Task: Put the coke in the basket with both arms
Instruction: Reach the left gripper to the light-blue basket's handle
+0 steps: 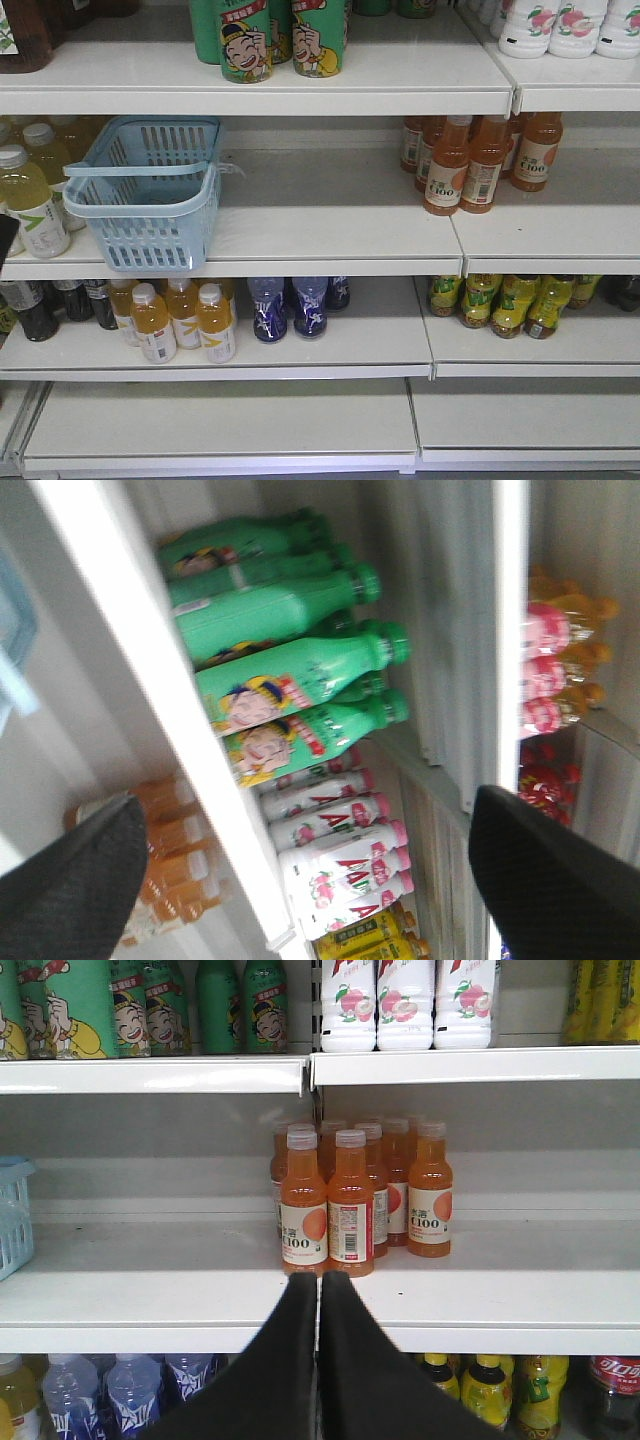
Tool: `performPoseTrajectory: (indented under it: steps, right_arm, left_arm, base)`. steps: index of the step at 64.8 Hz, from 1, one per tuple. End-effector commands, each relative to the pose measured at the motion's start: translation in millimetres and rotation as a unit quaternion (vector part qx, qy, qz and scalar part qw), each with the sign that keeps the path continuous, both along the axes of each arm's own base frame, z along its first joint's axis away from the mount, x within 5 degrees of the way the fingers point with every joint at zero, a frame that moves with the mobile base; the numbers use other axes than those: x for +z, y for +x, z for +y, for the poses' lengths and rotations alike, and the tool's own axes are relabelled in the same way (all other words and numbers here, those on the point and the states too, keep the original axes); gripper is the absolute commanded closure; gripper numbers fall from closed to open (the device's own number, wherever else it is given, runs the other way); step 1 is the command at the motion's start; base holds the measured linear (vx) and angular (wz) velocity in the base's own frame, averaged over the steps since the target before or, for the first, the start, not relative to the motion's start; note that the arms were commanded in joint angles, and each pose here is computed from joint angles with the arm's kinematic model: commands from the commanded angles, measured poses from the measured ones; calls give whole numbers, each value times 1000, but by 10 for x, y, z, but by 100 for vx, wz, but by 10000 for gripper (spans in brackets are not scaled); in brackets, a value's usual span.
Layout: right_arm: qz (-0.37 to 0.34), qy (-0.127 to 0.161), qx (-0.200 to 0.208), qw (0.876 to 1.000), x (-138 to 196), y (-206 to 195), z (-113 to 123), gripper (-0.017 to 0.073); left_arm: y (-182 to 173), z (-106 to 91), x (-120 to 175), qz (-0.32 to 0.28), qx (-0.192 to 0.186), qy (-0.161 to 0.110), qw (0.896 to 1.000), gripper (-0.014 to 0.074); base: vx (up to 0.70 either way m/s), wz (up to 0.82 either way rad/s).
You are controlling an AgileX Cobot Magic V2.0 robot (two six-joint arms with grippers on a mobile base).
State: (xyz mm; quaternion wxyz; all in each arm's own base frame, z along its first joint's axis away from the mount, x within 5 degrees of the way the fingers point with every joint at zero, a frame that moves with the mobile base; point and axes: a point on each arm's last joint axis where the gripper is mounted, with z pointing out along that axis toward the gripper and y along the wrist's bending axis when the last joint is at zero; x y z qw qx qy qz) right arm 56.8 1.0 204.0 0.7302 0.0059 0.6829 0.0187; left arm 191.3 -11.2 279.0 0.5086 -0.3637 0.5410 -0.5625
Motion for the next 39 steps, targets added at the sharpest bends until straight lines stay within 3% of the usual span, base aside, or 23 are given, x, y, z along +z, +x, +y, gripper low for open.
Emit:
performPoseTrajectory:
  steps: [1,9,20,39]
  right_arm:
    - [-35,-5,1,999,11,-10,3,564]
    - [-35,-5,1,999,11,-10,3,564]
    - [-35,-5,1,999,11,-10,3,564]
    - [-35,-5,1,999,11,-10,3,564]
  left_arm:
    - [168,2,48,-43,-19,-52,998,-26]
    - [484,21,-162,-14,-27,-69,997,-3]
    - [979,11,-248,-27,-64,-72,995,3]
    - [1571,66,-514,3,-66,-88,994,3]
  base:
    - [0,0]
    - [0,0]
    - [0,0]
    - [0,0]
